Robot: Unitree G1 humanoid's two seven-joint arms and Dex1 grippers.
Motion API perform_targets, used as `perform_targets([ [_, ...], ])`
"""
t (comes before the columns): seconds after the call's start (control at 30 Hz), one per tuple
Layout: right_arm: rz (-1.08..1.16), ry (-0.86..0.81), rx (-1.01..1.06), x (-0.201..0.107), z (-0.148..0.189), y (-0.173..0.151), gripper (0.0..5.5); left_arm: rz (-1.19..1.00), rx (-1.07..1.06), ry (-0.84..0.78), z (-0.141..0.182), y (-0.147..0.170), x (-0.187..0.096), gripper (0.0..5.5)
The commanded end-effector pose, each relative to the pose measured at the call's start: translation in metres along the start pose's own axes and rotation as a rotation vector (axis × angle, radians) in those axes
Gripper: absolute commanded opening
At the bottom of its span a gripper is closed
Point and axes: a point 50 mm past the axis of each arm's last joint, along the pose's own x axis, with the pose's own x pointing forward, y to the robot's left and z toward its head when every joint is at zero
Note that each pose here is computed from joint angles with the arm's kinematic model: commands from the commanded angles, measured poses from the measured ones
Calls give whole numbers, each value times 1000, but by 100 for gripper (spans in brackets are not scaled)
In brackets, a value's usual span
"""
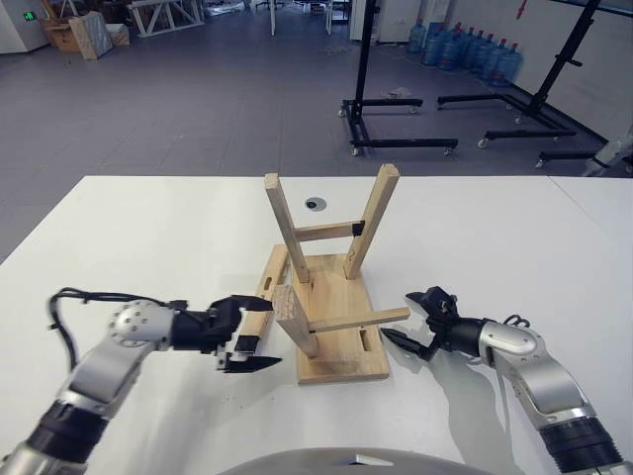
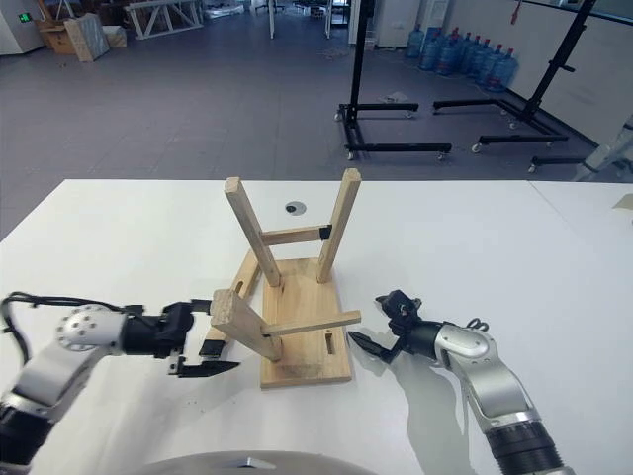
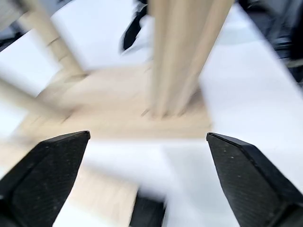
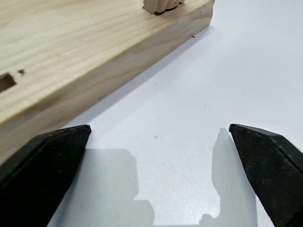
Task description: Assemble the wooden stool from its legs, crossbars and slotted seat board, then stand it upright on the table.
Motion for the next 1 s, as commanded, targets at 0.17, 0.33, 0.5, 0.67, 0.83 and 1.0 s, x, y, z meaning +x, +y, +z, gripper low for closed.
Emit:
perform_targets([
  [0.17,-153,-6,67,-21,-13,0,540,566,-399,145,35,24,10,491],
  [0.33,-170,-20,88,-16,-14,9,540,529,-673,287,37,-5,40,491],
  [0.5,-146,-26,75,-7,-9,10,540,555,-834,301,20,-15,52,491],
  [0.67,-115,-22,53,-1,-5,7,540,635,-888,423,1,-24,60,491],
  [0.83,-99,-20,40,2,-3,4,540,654,-900,436,-5,-22,75,462],
  [1.0,-93,-23,46,4,-4,6,540,621,-878,393,-1,-23,82,377],
])
